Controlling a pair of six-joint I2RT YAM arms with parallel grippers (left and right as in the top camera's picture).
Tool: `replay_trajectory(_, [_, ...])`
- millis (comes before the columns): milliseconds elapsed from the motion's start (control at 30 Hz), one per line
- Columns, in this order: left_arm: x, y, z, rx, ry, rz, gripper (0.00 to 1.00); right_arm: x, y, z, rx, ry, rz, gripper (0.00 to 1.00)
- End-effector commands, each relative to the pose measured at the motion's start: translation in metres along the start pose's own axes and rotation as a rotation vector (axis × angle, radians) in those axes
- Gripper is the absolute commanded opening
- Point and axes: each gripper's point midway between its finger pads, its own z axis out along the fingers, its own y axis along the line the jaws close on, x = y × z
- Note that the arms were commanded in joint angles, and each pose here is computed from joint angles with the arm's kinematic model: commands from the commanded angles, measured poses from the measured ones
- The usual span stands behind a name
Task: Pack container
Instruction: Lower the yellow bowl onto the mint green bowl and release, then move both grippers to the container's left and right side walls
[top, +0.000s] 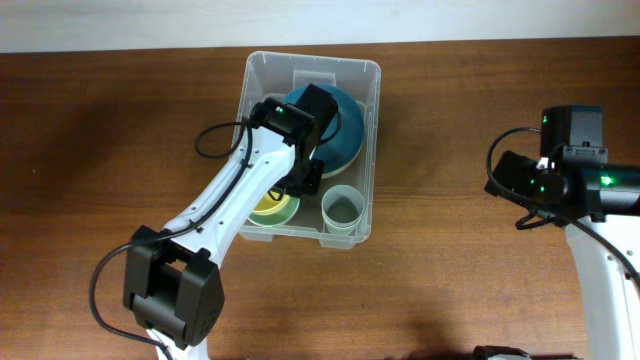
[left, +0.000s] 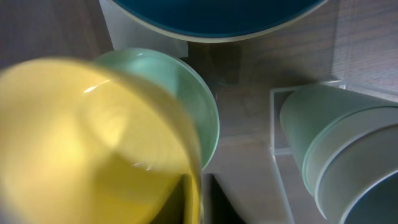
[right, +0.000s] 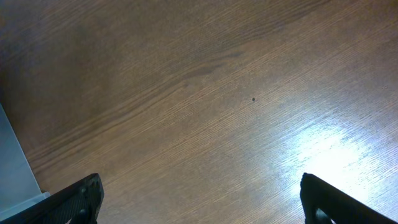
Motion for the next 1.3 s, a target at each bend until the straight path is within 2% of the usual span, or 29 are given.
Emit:
replay_trajectory(0, [-0.002, 0.0, 0.001, 0.003, 0.001, 0.006, 0.64, -0.001, -0.003, 0.001, 0.014, -0.001, 0.001, 0.97])
replay_trajectory(100, [-0.002, 0.001, 0.0, -0.002, 0.001, 0.006, 0.65, -0.001, -0.003, 0.001, 0.014, -0.001, 0.001, 0.97])
replay_trajectory(333, [-0.007, 0.012, -0.017, -0.026, -0.039, -0.004, 0.57, -0.001, -0.003, 0.001, 0.014, -0.001, 0.001, 0.97])
replay_trajectory(433, [0.005, 0.011, -0.018, -0.019, 0.009, 0.0, 0.56, 0.0, -0.003, 0.001, 0.015, 0.001, 0.001, 0.96])
replay_trajectory(467, [0.009, 0.009, -0.018, -0.006, 0.028, 0.001, 0.52, 0.0, -0.003, 0.001, 0.015, 0.001, 0.001, 0.96])
replay_trajectory(533, [0.016, 0.011, -0.018, -0.01, 0.054, -0.001, 0.31, 0.0, -0.003, 0.001, 0.015, 0.001, 0.001, 0.96])
replay_trajectory(567, [0.017, 0.014, -0.02, -0.029, 0.052, -0.021, 0.29, 0.0, -0.003, 0.002, 0.015, 0.002, 0.001, 0.96])
replay_trajectory(667, [0.008, 0.035, -0.029, -0.128, -0.016, -0.092, 0.34, 0.0, -0.003, 0.002, 0.016, 0.004, 0.001, 0.96])
replay_trajectory(900, [-0.005, 0.085, -0.079, -0.194, -0.21, -0.217, 0.36, 0.0, -0.002, 0.003, 0.016, 0.005, 0.0, 0.95])
replay_trajectory(933, [-0.004, 0.096, -0.084, -0.205, -0.226, -0.258, 0.35, 0.0, -0.002, 0.003, 0.012, 0.005, 0.0, 0.93])
replay_trajectory(967, [-0.002, 0.108, -0.089, -0.208, -0.234, -0.294, 0.26, 0.0, 0.0, 0.003, 0.001, 0.009, -0.01, 0.91])
replay_trajectory(1000, [0.0, 0.12, -0.091, -0.21, -0.233, -0.326, 0.03, 0.0, 0.004, 0.004, -0.02, 0.012, -0.028, 0.88])
replay_trajectory(1033, [0.004, 0.131, -0.092, -0.211, -0.227, -0.362, 0.0, 0.0, 0.008, 0.004, -0.04, 0.019, -0.045, 0.86])
replay_trajectory(1167, [0.019, 0.169, -0.081, -0.149, -0.162, -0.513, 0.01, -0.002, 0.015, 0.01, -0.061, 0.027, -0.047, 0.75])
replay_trajectory(1267, [0.028, 0.18, -0.063, -0.071, -0.113, -0.587, 0.01, -0.004, 0.024, 0.018, -0.092, 0.046, -0.049, 0.63])
